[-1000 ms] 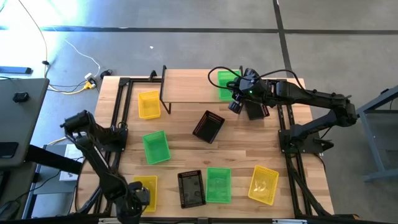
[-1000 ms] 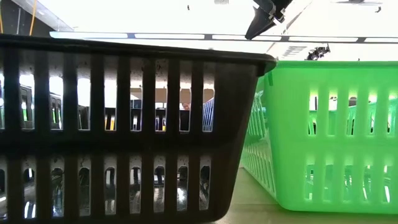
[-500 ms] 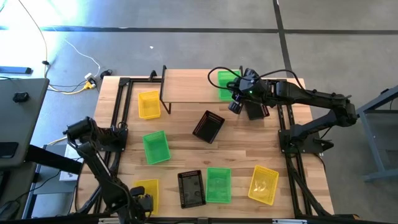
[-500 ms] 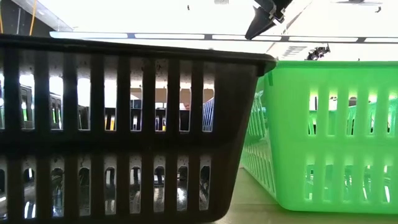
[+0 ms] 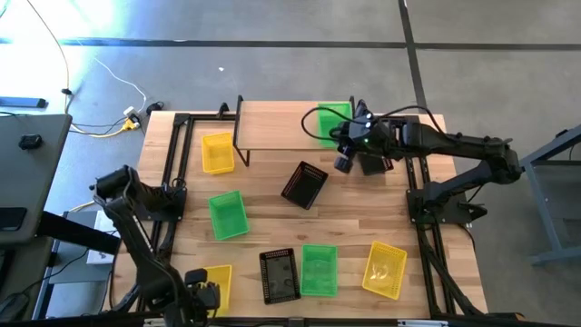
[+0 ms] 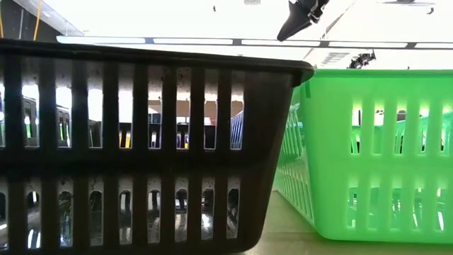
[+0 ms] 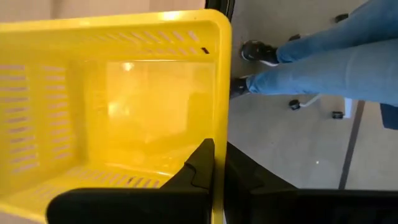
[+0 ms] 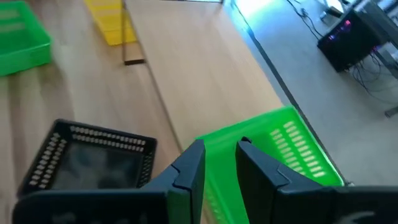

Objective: Stack baskets on shelf by color
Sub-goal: Put the bottom left yellow bin on the shelf

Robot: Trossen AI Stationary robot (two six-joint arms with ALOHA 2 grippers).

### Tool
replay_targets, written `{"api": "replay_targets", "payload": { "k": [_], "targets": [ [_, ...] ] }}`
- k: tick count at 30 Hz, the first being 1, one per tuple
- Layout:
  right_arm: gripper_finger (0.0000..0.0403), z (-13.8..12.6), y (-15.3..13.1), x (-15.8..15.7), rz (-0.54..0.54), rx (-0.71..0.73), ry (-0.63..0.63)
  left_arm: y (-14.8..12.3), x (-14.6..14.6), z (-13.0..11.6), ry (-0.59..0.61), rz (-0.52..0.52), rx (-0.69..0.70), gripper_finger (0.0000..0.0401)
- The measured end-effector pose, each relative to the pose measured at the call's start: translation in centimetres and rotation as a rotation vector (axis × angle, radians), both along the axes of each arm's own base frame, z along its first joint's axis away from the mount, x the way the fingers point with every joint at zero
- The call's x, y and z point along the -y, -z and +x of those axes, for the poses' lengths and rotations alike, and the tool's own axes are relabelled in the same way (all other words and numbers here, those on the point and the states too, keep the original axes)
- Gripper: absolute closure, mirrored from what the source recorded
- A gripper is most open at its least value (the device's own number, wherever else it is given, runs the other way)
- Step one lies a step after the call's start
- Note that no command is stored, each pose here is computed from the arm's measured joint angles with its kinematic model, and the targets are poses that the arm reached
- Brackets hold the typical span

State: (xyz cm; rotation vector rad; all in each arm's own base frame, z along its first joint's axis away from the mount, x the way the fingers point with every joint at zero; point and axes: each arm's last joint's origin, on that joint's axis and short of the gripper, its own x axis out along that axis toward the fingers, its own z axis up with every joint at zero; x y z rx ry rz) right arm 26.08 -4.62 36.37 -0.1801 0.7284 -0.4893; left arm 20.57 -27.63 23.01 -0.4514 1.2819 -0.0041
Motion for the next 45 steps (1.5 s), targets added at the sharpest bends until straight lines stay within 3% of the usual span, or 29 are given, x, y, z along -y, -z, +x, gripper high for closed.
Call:
{"api": "replay_targets", "payload": {
  "k": [7,17,25,32,45],
  "targets": [
    [0.0327,0.2,0.0,-1.6,0.005,0.005,-0.051,-2.7,-1.9,-0.2,-0.025,0.062,0.026,0.04],
    [0.0327,0.4,0.0,-3.1,0.058,0.04,-0.064,-6.7,-6.3,0.0,-0.043,0.157,0.19,0.0401],
    [0.0327,0.4,0.0,-3.9,0.062,0.041,-0.092,-9.1,-12.2,0.0,-0.074,0.398,0.242,0.0401],
    [0.0327,0.4,0.0,-3.9,0.098,0.065,-0.059,-11.0,-17.8,0.6,-0.021,0.582,0.263,0.0401],
    [0.0327,0.4,0.0,-3.9,0.222,0.146,0.051,-12.3,-28.7,1.2,-0.001,0.823,0.112,0.0401]
  ]
}}
